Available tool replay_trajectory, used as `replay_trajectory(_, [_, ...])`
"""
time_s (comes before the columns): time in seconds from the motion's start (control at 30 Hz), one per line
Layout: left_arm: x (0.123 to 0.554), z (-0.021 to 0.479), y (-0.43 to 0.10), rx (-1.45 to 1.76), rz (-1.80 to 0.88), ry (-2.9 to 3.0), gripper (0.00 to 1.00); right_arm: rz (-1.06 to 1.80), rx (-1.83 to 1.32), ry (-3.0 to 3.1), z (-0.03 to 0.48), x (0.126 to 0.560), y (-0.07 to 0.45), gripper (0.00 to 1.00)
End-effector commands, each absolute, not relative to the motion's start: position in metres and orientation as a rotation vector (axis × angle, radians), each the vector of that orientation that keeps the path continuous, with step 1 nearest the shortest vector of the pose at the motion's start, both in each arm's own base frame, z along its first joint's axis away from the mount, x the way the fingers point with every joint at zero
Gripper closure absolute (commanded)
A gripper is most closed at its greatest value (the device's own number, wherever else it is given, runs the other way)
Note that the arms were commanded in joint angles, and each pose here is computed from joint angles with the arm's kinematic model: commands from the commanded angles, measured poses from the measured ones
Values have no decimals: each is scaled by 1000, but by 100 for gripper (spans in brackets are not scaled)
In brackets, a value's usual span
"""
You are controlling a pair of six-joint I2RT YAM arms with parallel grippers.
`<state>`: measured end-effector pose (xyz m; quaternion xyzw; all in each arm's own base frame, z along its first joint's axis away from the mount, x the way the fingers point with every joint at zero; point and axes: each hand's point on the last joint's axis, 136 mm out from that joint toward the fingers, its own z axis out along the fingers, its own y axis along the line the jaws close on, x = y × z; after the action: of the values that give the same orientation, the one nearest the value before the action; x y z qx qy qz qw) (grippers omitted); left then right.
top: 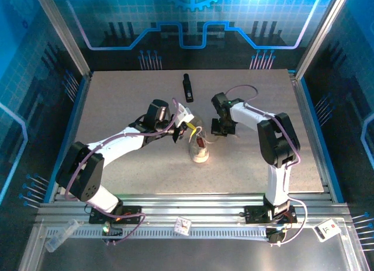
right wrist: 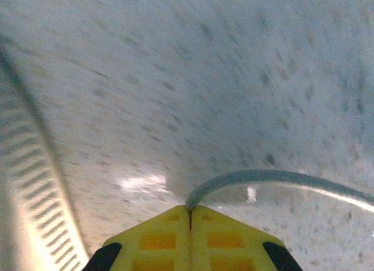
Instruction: Tie the shoes
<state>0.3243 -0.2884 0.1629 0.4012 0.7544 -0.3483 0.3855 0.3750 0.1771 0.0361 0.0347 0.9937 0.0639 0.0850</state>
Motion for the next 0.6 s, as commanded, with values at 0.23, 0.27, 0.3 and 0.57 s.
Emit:
replay_trajectory(0.23, [315, 153, -277, 965, -865, 1923, 100, 643, -607, 2475, 165, 434, 340, 100])
replay_trajectory(0.27, [315, 153, -276, 957, -862, 1925, 100, 713, -650, 2464, 165, 427, 358, 100])
replay_trajectory(0.3, [315, 153, -276, 951, -862, 1927, 100, 794, -680, 2459, 164, 419, 374, 100])
replay_trajectory(0.57, [316, 154, -274, 919, -866, 1937, 100, 1101, -476, 2401, 173, 412, 370, 49])
